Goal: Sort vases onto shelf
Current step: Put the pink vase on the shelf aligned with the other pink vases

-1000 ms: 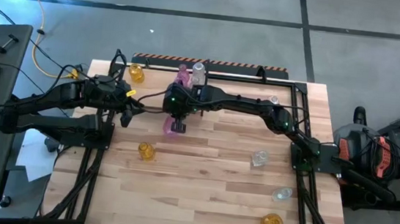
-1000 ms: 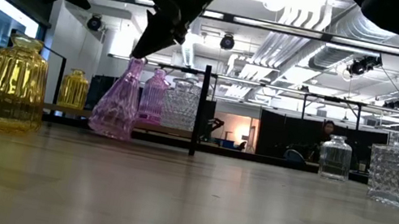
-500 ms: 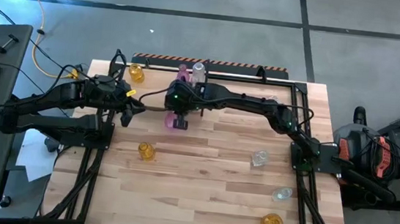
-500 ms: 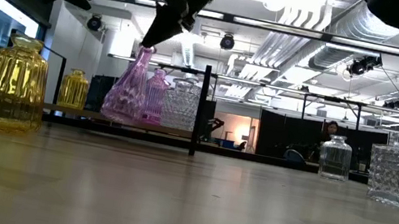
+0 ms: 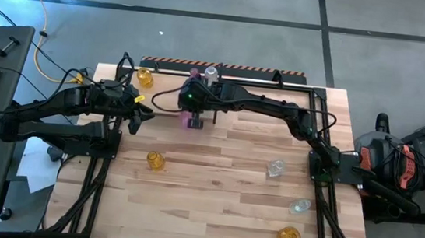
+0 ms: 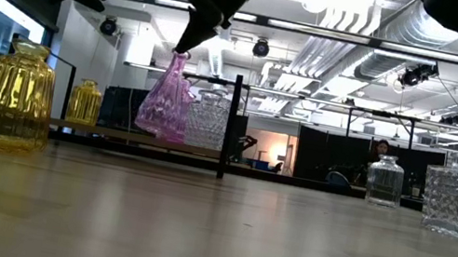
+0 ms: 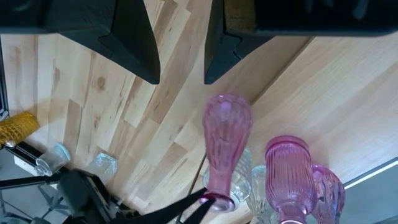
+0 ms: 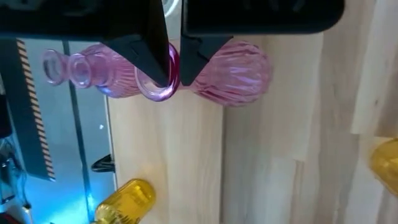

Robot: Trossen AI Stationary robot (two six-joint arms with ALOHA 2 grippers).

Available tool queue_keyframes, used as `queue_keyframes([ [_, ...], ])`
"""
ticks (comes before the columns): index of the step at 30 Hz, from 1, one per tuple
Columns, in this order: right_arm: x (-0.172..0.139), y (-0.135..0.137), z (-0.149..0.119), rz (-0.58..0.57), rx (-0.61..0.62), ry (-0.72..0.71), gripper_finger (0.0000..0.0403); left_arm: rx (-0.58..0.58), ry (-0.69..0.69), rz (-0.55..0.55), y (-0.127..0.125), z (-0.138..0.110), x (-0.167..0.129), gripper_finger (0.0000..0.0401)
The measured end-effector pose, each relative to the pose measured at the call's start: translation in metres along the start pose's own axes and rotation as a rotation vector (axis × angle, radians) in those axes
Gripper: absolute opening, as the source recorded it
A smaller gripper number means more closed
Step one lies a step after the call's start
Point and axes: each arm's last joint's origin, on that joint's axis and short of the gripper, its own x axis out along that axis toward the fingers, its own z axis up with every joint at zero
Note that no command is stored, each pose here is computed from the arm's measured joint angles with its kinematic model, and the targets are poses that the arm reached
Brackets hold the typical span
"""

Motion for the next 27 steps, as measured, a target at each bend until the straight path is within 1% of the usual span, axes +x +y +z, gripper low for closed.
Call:
queue_keyframes([
  [22, 0.005, -0.022, -0.006, -0.048, -0.028, -0.004, 0.0, -0.009, -0.001, -0.001, 0.0, 0.0, 0.0, 0.0117],
  [27, 0.007, -0.022, -0.006, -0.026, -0.026, -0.014, 0.0, -0.009, 0.001, -0.005, 0.0, 0.0, 0.0, 0.0117],
])
